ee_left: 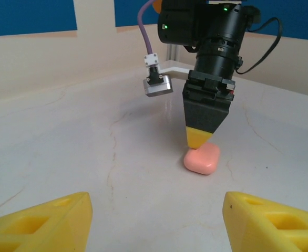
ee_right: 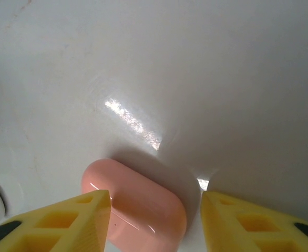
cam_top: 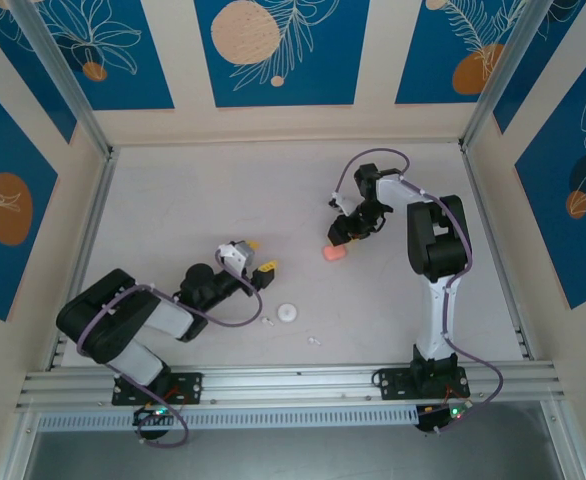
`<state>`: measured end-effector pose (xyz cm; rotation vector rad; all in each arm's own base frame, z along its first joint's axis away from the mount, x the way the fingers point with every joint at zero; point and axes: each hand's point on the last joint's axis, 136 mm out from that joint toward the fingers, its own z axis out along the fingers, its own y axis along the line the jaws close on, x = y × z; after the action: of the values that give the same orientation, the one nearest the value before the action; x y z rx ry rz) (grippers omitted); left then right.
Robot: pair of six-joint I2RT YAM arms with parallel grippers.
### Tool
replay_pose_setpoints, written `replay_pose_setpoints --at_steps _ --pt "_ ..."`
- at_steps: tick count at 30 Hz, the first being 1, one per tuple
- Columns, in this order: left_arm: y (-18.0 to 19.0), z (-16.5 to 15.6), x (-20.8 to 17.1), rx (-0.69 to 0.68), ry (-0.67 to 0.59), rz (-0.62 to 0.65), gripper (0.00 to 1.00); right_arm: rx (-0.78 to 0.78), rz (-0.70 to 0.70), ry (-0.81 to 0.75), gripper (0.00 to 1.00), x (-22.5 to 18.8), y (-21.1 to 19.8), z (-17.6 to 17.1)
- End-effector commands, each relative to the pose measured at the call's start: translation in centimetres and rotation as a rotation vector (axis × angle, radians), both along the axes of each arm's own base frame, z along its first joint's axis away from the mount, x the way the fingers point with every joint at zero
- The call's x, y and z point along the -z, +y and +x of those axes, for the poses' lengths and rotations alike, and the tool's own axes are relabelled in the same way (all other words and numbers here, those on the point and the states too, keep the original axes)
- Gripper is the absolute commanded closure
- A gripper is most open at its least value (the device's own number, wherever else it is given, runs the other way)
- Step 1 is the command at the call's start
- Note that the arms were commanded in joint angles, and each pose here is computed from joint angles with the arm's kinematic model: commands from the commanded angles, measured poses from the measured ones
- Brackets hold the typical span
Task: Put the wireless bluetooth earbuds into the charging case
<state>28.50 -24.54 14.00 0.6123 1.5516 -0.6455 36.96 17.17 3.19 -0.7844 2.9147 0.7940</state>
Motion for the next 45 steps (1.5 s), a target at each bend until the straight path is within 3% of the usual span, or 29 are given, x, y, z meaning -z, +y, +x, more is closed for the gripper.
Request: replay_pose_setpoints --at_steps 1,8,11,15,22,26,36,45 --pt "0.8 0.0 -0.4 -0.046 0.024 -0.020 0.34 0.054 -0.004 -0.090 0.48 -4.2 0.4 0.7" --pt "2.5 0.1 0.2 -0.137 0.127 0.008 0.34 0.180 -0.016 -0.187 0.40 -10.1 2.4 -1.4" --pt "3.4 -0.2 0.5 -0.176 0.205 0.021 0.34 0.297 -0.038 -0.133 0.35 -11.3 3.0 -3.2" --pt "5.3 -1.0 1.2 -0.257 0.323 0.054 0.34 0.334 -0.061 -0.066 0.35 -11.5 4.6 -7.0" --pt "9.1 -3.2 2.6 -0.404 0.488 0.053 0.33 0.311 -0.178 0.108 0.39 -8.5 8.3 -14.7" --pt "10.4 -4.1 3.2 -0.439 0.511 0.058 0.33 0.296 -0.273 0.160 0.36 -6.4 9.7 -17.5" --pt "10.6 -4.4 3.8 -0.441 0.513 0.056 0.32 0.261 -0.418 0.240 0.31 -2.5 12.0 -20.1" --pt "10.7 -4.5 4.5 -0.446 0.526 0.067 0.32 0.232 -0.438 0.268 0.30 -0.7 13.7 -20.5"
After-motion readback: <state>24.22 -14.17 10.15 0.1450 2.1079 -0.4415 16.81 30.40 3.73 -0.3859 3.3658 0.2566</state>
